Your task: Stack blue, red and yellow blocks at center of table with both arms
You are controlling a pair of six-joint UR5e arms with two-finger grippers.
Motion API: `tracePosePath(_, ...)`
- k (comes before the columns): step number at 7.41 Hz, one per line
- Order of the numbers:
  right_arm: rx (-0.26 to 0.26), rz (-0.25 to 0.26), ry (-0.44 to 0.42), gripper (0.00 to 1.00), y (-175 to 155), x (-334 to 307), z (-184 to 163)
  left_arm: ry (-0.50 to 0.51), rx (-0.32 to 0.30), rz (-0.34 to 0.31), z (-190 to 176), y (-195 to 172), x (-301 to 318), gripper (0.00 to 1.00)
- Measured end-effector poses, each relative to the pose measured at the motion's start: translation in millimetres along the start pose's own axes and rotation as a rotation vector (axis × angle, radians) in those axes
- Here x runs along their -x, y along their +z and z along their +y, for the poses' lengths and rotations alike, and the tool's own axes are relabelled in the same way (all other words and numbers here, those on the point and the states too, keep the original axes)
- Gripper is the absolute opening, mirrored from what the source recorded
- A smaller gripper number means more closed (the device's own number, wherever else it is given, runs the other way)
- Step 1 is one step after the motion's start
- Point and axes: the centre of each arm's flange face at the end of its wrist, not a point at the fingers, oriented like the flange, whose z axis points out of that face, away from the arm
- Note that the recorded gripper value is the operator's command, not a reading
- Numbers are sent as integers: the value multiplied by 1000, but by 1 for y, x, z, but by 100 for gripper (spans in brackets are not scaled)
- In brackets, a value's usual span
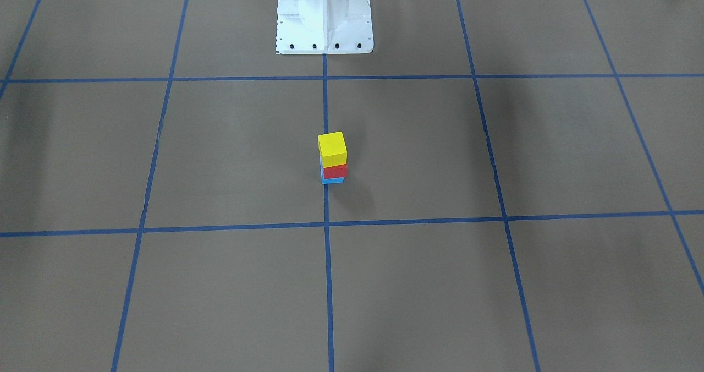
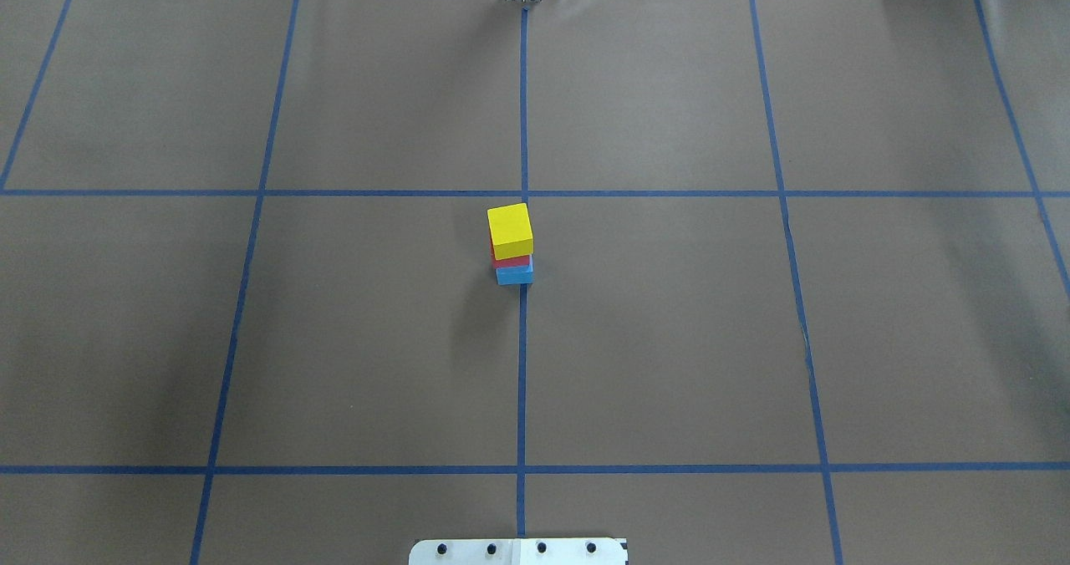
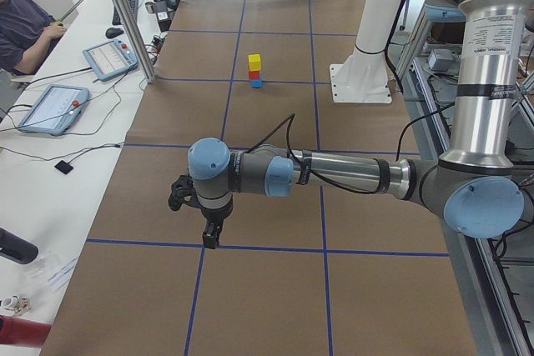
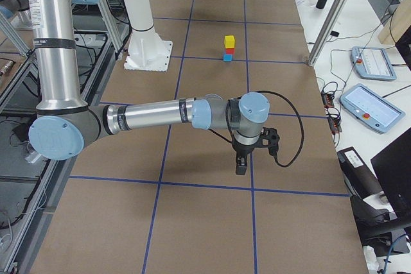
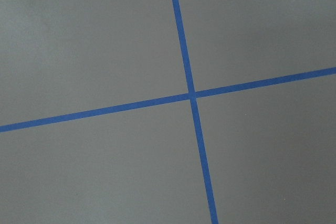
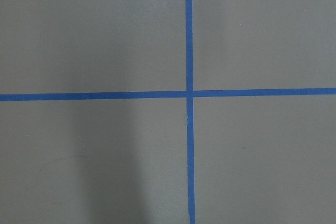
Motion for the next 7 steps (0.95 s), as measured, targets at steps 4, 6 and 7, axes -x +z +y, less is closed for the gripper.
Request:
tracePosePath(4,14,-9,14,100,7,-7,14,4,-4,0,-2,-1,-1,100)
tracePosePath(6,14,-13,15,100,6,-7,31,4,-5,-1,-2,-1,-1,100)
tracePosePath(7,13,-13,16,100,5,-6,35,5,-6,-1,-2,-1,-2,100)
